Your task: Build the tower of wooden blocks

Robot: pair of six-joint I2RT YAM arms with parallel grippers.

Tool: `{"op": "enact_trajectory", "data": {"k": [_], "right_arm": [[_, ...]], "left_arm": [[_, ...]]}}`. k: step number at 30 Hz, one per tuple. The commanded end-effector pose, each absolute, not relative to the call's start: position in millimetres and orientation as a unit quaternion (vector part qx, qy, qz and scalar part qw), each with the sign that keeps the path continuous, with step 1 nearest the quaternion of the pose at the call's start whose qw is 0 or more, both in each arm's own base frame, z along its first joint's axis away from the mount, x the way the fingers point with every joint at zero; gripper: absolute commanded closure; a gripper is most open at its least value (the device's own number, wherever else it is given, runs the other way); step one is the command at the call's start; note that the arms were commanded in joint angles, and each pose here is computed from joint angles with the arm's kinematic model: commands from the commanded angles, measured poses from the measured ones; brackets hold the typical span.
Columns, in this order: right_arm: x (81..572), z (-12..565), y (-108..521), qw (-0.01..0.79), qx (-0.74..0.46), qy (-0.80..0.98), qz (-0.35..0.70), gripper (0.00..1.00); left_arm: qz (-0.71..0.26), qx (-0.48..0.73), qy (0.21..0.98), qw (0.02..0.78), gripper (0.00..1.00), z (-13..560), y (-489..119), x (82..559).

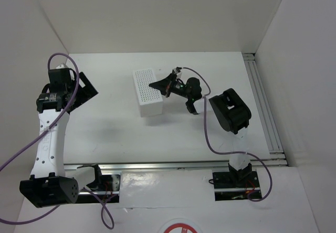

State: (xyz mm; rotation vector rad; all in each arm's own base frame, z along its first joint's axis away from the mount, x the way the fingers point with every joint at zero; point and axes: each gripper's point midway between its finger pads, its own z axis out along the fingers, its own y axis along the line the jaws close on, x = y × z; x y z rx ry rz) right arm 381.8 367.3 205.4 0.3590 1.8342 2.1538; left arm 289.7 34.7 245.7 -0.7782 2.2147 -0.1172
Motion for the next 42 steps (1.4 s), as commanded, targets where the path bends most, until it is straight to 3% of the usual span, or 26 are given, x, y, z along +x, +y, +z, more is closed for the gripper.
{"op": "enact_trajectory", "data": {"k": [1, 17, 34, 42], "right_arm": [[319, 376, 323, 0.334, -0.082, 0.374, 0.861, 1.0], [327, 413, 334, 0.315, -0.033, 0.298, 0.9, 1.0], [334, 344, 375, 0.26, -0.054, 0.37, 0.89, 1.0], [325, 343, 399, 0.239, -0.152, 0.404, 0.87, 1.0]], "left_arm": [[-0.052, -0.291, 0.863, 0.409, 0.0, 258, 35, 292], [-0.051, -0.291, 0.865, 0.405, 0.0, 255, 35, 294], [-0.047, -0.294, 0.866, 0.401, 0.0, 252, 36, 293], [-0.046, -0.294, 0.868, 0.397, 0.0, 248, 36, 292]]}}
